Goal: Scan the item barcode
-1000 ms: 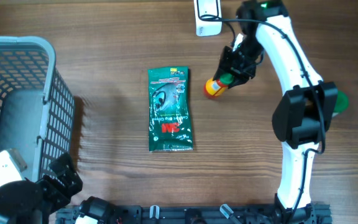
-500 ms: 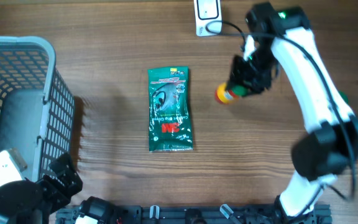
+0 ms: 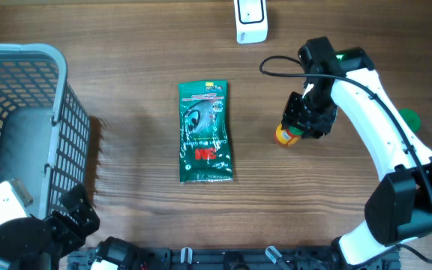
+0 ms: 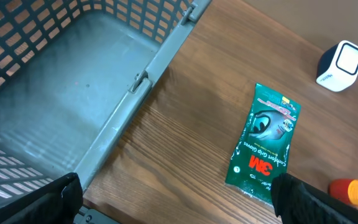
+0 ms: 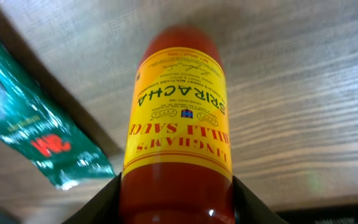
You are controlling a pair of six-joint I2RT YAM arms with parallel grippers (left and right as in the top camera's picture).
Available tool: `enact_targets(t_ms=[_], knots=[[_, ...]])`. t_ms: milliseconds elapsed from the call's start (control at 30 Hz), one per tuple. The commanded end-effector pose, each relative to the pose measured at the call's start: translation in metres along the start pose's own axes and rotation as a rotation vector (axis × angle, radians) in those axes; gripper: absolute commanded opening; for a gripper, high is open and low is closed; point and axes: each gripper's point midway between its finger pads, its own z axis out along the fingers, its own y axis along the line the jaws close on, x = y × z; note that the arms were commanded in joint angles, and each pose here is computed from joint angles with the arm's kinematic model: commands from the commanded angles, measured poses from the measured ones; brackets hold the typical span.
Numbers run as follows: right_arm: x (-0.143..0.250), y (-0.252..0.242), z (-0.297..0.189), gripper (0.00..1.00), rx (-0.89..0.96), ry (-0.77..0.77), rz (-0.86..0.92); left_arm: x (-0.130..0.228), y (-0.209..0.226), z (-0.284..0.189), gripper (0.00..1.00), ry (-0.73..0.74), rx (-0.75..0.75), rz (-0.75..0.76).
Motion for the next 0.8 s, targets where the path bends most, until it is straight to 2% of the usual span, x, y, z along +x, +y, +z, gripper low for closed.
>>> enact_targets(t_ms=[0,133,267,367,433,500,667,767], knots=[[-0.011,0.004,-0.001,0.41,-0.007,-0.049,0.066,-0.001,0.001,-0.001,1.0,-0.007,-0.006,-0.017],[-0.022,0.011,0.003,0.44,-0.034,-0.082,0.092,-0.001,0.001,-0.001,1.0,-0.007,-0.006,-0.017],[-0.026,0.011,0.014,0.44,-0.018,-0.063,0.115,-0.001,0.001,-0.001,1.0,-0.007,-0.006,-0.017],[-0.029,0.01,0.022,0.47,0.0,-0.053,0.127,-0.001,0.001,-0.001,1.0,-0.007,-0.006,-0.017],[-0.031,0.01,0.026,0.59,0.002,-0.05,0.127,-0.001,0.001,-0.001,1.0,-0.007,-0.006,-0.017],[-0.034,0.012,0.026,0.64,-0.005,-0.058,0.125,-0.001,0.001,-0.001,1.0,-0.007,-0.006,-0.017],[-0.05,0.02,-0.007,1.0,-0.056,-0.112,0.099,-0.001,0.001,-0.001,1.0,-0.007,-0.006,-0.016],[-0.061,0.037,-0.05,1.0,-0.166,-0.155,0.065,-0.001,0.001,-0.001,1.0,-0.007,-0.006,-0.017]])
